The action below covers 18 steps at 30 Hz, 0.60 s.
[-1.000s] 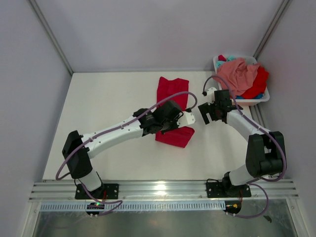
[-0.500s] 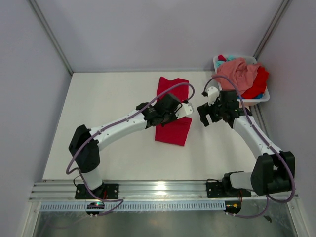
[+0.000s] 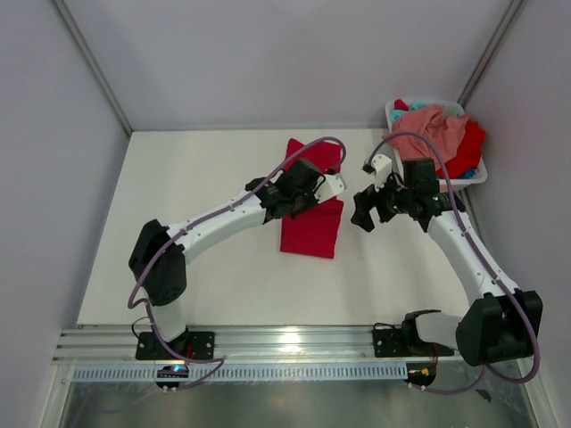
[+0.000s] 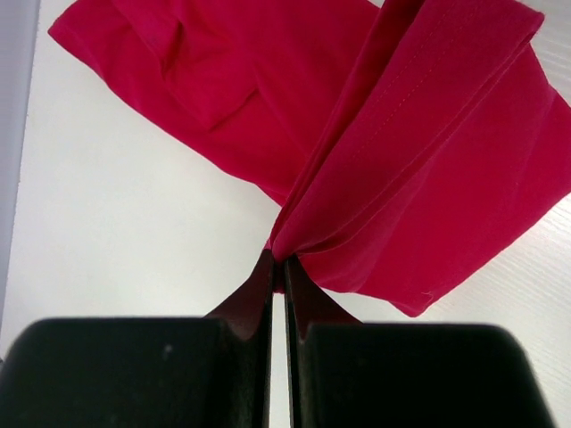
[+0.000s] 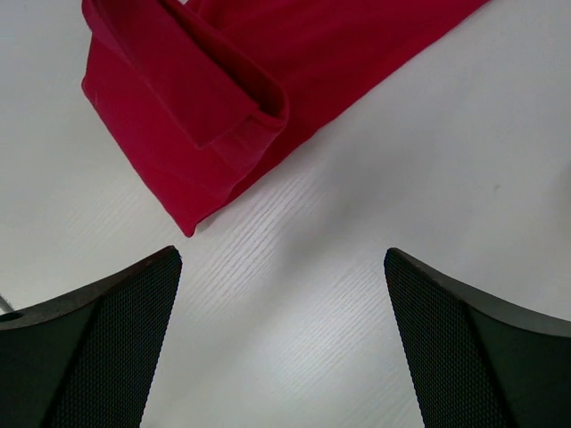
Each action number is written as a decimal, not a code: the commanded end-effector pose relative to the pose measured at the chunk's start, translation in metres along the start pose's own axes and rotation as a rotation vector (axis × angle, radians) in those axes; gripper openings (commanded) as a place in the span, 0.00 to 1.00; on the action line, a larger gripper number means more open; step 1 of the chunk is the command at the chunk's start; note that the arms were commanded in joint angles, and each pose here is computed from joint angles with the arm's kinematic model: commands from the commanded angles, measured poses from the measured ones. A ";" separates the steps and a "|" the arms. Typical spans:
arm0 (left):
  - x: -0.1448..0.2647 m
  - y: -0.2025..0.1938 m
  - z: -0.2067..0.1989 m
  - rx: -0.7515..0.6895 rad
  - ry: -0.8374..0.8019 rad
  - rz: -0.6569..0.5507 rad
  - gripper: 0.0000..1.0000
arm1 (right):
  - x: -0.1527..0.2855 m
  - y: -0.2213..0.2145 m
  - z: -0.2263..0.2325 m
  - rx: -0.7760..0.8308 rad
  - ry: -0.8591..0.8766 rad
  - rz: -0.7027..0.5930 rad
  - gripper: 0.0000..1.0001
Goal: Fold and stack the t-shirts
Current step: Fold the tshirt
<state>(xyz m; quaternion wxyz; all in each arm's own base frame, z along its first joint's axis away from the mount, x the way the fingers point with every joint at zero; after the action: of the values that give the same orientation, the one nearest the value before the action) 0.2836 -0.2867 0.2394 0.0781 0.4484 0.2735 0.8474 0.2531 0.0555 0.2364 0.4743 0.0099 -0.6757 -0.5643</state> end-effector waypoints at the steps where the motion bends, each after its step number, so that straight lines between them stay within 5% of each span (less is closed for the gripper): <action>1: -0.003 0.012 0.017 0.046 0.037 -0.074 0.00 | -0.002 0.007 0.005 0.027 0.102 -0.019 0.99; 18: -0.051 0.002 0.018 0.063 0.011 -0.052 0.00 | -0.023 0.002 0.005 0.053 0.164 -0.004 0.99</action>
<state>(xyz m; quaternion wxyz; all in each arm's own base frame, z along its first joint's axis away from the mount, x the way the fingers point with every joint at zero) 0.3111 -0.2890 0.2031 0.0578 0.4635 0.2796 0.8388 0.2608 0.0683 0.2170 0.5408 0.0338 -0.6361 -0.5494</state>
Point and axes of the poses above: each gripper's point midway between its finger pads, its own x axis back along the fingers, its own z axis along the line the jaws close on, y = z × x, the point moved 10 cm from there along x, back along the fingers, and after that the axes turned 2 degrees about -x, right-handed, at the moved point
